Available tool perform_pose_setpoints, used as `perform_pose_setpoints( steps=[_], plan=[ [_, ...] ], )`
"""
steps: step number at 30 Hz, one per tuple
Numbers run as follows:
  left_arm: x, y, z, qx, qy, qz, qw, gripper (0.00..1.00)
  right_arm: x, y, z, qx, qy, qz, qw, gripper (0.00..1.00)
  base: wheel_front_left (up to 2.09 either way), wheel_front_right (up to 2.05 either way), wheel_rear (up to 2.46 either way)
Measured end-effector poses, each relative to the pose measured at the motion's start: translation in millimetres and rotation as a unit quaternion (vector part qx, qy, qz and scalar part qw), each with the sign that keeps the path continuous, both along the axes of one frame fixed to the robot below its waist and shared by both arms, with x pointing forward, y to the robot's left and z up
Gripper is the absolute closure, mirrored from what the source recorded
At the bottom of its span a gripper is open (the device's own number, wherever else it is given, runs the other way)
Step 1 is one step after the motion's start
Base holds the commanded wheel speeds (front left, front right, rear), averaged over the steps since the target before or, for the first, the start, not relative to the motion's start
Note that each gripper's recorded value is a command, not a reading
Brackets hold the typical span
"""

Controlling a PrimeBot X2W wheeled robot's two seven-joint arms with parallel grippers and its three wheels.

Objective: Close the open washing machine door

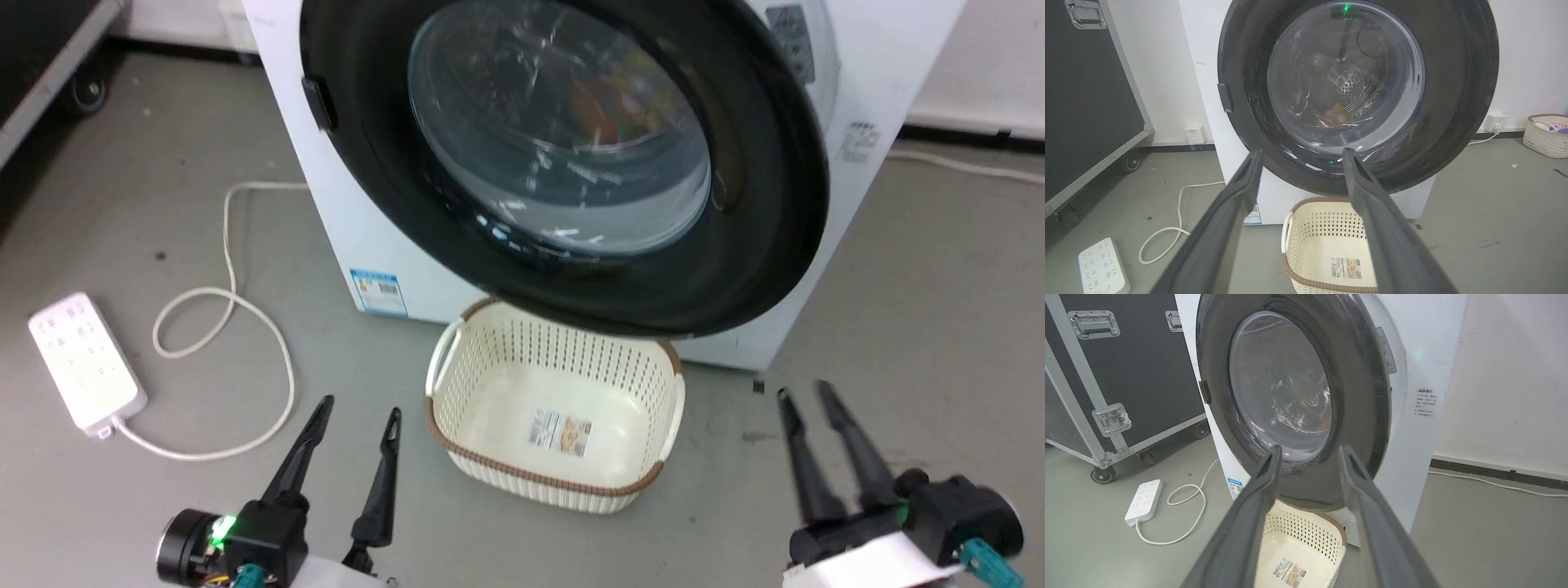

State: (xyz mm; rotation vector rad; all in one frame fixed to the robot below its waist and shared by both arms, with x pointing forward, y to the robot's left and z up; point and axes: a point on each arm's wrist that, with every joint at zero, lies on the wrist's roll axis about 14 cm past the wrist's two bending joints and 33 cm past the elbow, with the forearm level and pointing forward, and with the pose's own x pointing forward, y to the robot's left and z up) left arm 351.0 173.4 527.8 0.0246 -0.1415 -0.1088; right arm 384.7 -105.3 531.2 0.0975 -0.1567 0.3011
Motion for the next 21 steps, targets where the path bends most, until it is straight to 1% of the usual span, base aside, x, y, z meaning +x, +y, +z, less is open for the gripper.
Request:
perform_pose_setpoints(
  steps=[3, 6, 9, 11, 17, 19, 20, 21],
  plan=[
    [9.5, -6.1, -5.5, 0.000, 0.008, -0.008, 1.000, 0.00, 11.8, 4.8, -2.3, 0.004, 0.003, 0.015, 1.000, 1.00, 0.00, 0.00, 0.00],
    [23.8, -12.6, -9.6, 0.000, 0.013, -0.015, 1.000, 0.00, 33.3, 7.4, -5.2, -0.020, -0.002, 0.038, 0.999, 1.00, 0.00, 0.00, 0.00],
    [37.3, -19.0, -18.9, -0.002, 0.024, -0.022, 0.999, 0.00, 60.9, 8.9, -7.8, -0.029, -0.003, 0.059, 0.998, 1.00, 0.00, 0.00, 0.00],
    [45.6, -18.8, -26.7, -0.007, 0.034, -0.020, 0.999, 0.00, 81.6, 8.2, -10.1, -0.005, 0.005, 0.065, 0.998, 1.00, 0.00, 0.00, 0.00],
    [65.8, -15.0, -47.0, -0.012, 0.056, -0.011, 0.998, 0.00, 142.6, -2.9, -24.3, -0.046, 0.029, 0.085, 0.995, 1.00, 0.00, 0.00, 0.00],
    [71.0, -15.5, -53.9, -0.014, 0.063, -0.010, 0.998, 0.00, 162.2, -8.7, -29.8, -0.045, 0.041, 0.080, 0.995, 1.00, 0.00, 0.00, 0.00],
    [71.0, -15.5, -53.9, -0.014, 0.063, -0.010, 0.998, 0.00, 162.2, -8.7, -29.8, -0.045, 0.041, 0.080, 0.995, 1.00, 0.00, 0.00, 0.00],
    [75.8, -13.2, -59.0, -0.022, 0.068, -0.003, 0.997, 0.00, 177.1, -7.5, -36.2, -0.044, 0.051, 0.084, 0.994, 1.00, 0.00, 0.00, 0.00]
  ],
)
